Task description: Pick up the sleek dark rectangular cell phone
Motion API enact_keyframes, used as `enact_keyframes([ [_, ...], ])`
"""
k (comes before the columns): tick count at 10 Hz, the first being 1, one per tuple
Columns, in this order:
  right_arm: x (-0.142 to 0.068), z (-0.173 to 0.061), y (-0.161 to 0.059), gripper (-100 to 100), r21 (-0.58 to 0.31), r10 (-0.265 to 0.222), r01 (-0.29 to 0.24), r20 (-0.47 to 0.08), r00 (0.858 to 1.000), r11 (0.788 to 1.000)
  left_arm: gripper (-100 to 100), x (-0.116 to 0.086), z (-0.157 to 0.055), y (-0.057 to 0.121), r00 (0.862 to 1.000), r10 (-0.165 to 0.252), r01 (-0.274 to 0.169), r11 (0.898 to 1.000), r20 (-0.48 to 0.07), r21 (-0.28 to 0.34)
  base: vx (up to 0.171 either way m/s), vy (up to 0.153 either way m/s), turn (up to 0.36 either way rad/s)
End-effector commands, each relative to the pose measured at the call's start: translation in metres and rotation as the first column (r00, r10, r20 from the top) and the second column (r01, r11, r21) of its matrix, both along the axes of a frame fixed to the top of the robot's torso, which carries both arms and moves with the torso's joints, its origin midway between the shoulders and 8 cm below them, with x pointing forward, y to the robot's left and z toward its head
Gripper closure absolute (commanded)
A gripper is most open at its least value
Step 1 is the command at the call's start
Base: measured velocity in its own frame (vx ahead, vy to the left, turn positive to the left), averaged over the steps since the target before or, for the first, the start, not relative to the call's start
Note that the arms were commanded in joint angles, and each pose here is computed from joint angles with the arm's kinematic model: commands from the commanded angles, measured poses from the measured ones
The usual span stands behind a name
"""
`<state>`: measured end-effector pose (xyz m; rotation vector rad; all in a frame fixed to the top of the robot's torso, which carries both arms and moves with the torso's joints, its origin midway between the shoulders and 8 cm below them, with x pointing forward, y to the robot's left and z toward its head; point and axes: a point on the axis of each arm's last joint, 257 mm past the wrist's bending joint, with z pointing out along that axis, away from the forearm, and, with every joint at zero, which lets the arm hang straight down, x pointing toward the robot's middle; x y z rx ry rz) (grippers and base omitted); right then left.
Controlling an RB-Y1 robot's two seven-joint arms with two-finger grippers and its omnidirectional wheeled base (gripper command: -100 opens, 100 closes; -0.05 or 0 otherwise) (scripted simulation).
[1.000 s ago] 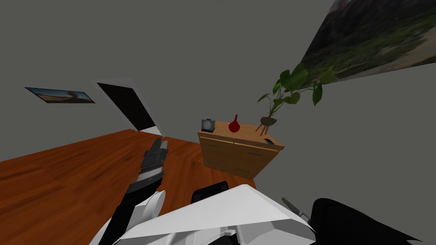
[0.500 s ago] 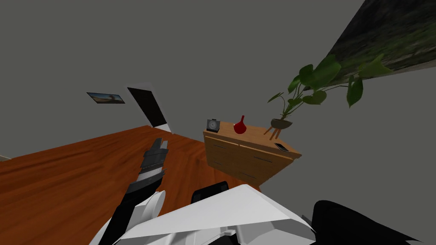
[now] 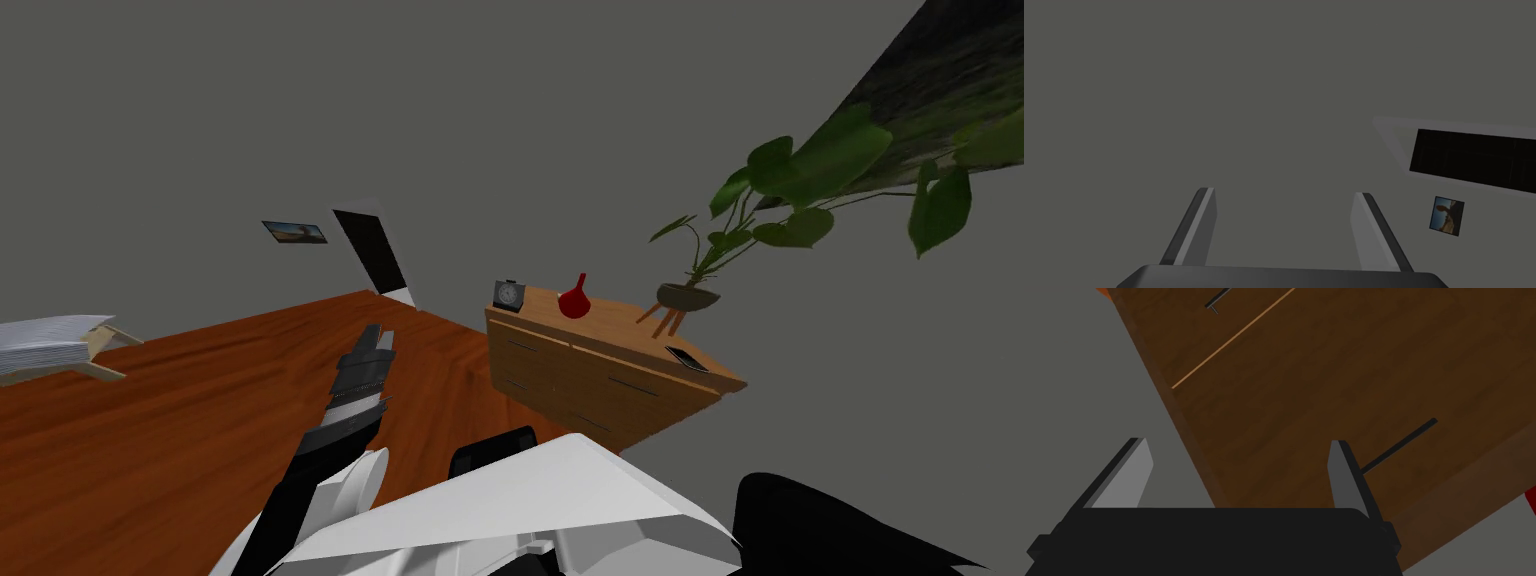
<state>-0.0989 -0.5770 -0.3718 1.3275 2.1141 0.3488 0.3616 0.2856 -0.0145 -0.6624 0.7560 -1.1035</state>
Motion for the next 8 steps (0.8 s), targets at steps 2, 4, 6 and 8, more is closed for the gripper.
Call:
enact_keyframes([
  [2, -0.033, 0.016, -0.02, -100, -0.017, 0.0, -0.002, -0.085, 0.996, 1.0, 0, 0.0, 0.0, 0.0, 1.0, 0.0, 0.0, 1.0, 0.0, 0.0, 0.016, 0.004, 0.211],
  [4, -0.055, 0.03, -0.033, -100, -0.026, 0.009, -0.013, -0.144, 0.99, 1.0, 0, 0.0, 0.0, 0.0, 1.0, 0.0, 0.0, 1.0, 0.0, 0.0, 0.011, 0.0, 0.215],
  [6, -0.074, 0.045, -0.045, -100, -0.032, 0.018, -0.025, -0.199, 0.98, 0.999, 0, 0.0, 0.0, 0.0, 1.0, 0.0, 0.0, 1.0, 0.0, 0.0, 0.006, -0.001, 0.161],
  [8, -0.101, 0.065, -0.063, -100, -0.052, 0.007, -0.022, -0.269, 0.963, 0.998, 0, 0.0, 0.0, 0.0, 1.0, 0.0, 0.0, 1.0, 0.0, 0.0, 0.01, -0.018, 0.265],
])
